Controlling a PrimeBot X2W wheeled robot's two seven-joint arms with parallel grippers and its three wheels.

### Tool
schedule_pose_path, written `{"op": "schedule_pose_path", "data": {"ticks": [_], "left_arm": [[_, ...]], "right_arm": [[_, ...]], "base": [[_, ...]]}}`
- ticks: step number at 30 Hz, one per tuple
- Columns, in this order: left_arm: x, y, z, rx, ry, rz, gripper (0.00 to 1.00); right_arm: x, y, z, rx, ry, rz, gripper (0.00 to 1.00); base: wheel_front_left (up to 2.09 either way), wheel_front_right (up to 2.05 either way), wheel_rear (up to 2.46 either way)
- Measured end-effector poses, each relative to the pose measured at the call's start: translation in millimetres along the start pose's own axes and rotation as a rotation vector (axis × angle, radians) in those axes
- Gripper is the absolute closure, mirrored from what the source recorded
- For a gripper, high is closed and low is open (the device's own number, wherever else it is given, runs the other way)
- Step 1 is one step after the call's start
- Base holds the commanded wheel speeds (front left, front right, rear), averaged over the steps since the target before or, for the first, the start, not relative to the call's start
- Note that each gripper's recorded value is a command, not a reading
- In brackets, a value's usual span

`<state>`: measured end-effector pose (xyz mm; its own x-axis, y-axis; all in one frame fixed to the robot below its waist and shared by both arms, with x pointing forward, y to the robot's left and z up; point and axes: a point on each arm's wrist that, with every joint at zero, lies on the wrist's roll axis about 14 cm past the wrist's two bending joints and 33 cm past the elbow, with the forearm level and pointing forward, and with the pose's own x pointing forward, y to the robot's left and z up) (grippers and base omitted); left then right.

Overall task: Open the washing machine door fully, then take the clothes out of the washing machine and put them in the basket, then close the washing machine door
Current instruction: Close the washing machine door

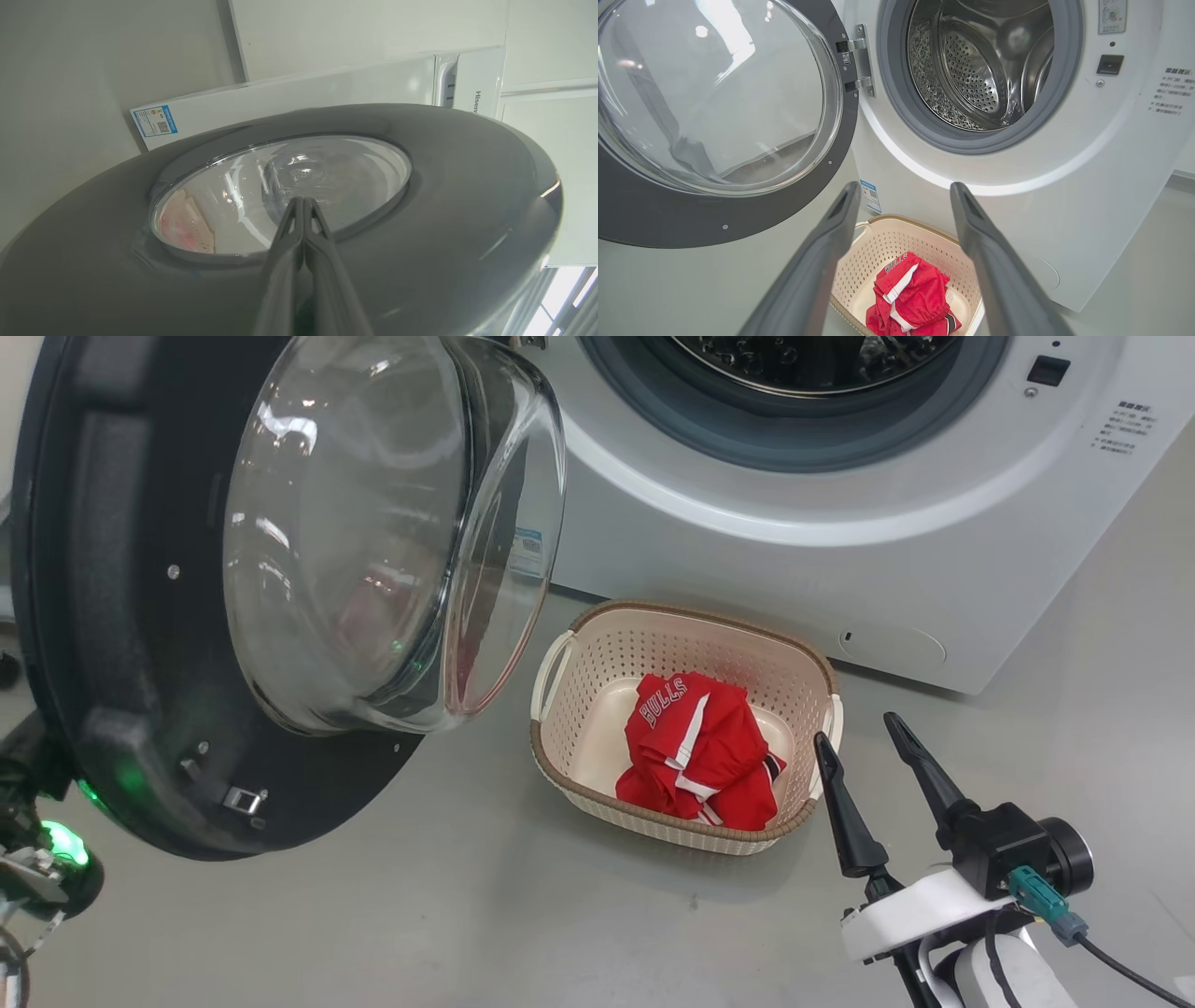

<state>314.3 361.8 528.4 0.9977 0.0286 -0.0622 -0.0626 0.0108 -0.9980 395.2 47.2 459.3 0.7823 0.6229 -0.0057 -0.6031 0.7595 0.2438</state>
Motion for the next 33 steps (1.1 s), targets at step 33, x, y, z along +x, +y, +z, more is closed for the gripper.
{"op": "schedule_pose_path", "data": {"ticks": [33], "left_arm": [[38.1,-14.1,-152.7,-0.026,0.574,-0.124,1.00]], "right_arm": [[-21.7,-43.5,28.3,-0.009,-0.083,-0.151,0.00]], "base": [[0.00,0.00,0.00]]}}
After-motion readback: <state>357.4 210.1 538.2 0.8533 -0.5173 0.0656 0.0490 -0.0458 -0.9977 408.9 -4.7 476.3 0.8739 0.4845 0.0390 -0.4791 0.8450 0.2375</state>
